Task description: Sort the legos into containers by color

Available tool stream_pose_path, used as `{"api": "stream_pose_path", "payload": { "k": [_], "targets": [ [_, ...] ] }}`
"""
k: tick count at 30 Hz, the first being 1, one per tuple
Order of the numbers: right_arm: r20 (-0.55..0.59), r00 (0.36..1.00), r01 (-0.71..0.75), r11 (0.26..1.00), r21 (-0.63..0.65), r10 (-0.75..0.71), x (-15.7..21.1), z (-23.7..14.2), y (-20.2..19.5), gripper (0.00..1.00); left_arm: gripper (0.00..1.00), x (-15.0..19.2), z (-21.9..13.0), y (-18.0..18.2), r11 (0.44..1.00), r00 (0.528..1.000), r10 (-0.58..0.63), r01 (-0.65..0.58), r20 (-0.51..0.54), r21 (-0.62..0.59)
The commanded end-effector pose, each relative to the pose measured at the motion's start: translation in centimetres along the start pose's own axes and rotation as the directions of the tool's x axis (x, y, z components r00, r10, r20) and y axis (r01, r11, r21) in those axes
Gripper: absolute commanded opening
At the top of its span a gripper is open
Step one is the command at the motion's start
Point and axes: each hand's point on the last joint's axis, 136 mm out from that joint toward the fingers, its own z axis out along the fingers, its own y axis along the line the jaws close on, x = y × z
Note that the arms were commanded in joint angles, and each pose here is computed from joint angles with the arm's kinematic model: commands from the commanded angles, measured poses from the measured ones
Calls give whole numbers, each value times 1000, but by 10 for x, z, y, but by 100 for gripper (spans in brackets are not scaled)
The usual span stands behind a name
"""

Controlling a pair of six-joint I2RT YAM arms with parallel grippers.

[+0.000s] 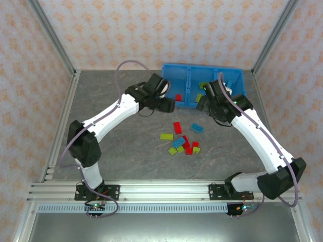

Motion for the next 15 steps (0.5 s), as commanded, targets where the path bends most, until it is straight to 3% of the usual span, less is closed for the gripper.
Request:
{"api": "stream_pose_path", "payload": {
  "k": [1,5,8,10,15],
  "targets": [
    [171,979,-141,979,149,115,-19,-9,-43,81,65,-12,48,-18,1000,999,-16,16,-28,-8],
    [181,977,-140,982,123,117,-14,-8,-48,80,65,-47,88,-41,999,999,-34,34,9,-6],
    [126,992,-32,995,92,20,-8,-8,-39,80,64,-71,113,-56,997,996,-76,74,55,30],
    [113,993,10,991,136,-26,-5,-8,-48,81,64,-83,128,-67,993,990,-100,92,101,80],
    [123,986,91,984,150,-110,-8,-20,-59,82,65,-101,145,-77,978,964,-185,162,190,132]
  ]
}}
